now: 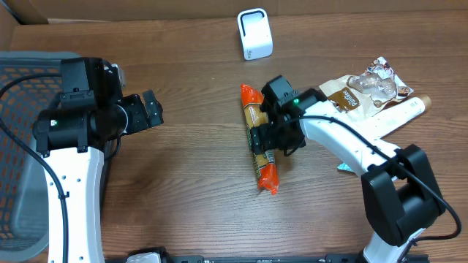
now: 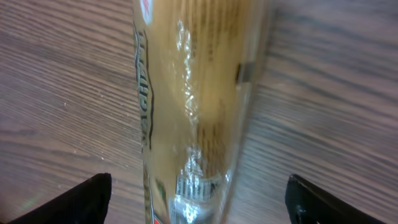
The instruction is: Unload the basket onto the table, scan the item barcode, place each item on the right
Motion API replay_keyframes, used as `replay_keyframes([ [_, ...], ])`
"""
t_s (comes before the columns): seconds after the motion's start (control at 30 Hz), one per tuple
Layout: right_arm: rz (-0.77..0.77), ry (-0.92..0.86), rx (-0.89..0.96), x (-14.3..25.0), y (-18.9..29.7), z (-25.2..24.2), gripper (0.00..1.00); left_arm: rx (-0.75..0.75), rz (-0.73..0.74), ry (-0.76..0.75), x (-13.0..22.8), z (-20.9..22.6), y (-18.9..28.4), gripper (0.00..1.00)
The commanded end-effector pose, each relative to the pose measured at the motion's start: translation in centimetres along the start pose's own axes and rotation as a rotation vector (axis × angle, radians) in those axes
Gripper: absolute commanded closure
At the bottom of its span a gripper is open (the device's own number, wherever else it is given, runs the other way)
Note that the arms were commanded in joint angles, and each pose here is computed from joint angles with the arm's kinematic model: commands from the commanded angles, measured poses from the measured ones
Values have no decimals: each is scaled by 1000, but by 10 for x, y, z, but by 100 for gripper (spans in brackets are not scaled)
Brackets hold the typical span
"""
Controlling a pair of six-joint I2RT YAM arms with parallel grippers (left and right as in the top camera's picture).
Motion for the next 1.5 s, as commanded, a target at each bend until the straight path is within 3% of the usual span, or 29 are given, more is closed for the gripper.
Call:
replay_keyframes([
  [0.0, 10, 0, -131, 9, -9, 18, 13, 5, -11, -17, -4, -2, 2, 0],
  [0.1, 1, -13, -156, 12, -19, 20, 18, 5, -12, -17, -4, -2, 2, 0],
  [0.17, -2, -49, -159, 14, -24, 19, 28, 5, -12, -17, -4, -2, 2, 0],
  [0.37, -14, -61, -161, 11, -25, 19, 76, 5, -12, -17, -4, -2, 2, 1],
  [0.47, -25, -61, -163, 8, -22, 19, 89, 5, -12, -17, -4, -2, 2, 0],
  [0.6, -47, -42, -165, -2, -12, 21, 96, 5, -12, -17, -4, -2, 2, 0],
  [0.77, -66, -6, -56, -18, 18, 18, 96, 5, -12, -17, -4, -2, 2, 0],
  [1.03, -101, -28, 500, -22, 73, -10, 96, 5, -12, -17, -4, -2, 2, 0],
  [1.13, -99, 14, 618, -15, 65, -6, 96, 5, -12, -17, -4, -2, 2, 1],
  [1.3, -26, 129, 638, -8, 17, 22, 96, 5, -12, -17, -4, -2, 2, 0],
  [1.33, -7, 154, 642, -5, 6, 28, 94, 5, -11, -17, -4, -2, 2, 1],
  [1.37, 19, 183, 643, 0, -6, 35, 84, 5, -12, -17, -4, -2, 2, 0],
  [1.47, 81, 272, 579, 15, -33, 62, 41, 5, -12, -17, -4, -2, 2, 0],
])
Point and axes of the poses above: each gripper's point midway between its finger pads, its own y axis back along the fingers, its own z axis along the line the jaws close on, x = y × z, the point moved 4 cm from there along y, back along the fingers, and after that the axes turned 10 degrees about y, right-handed, at the moved point
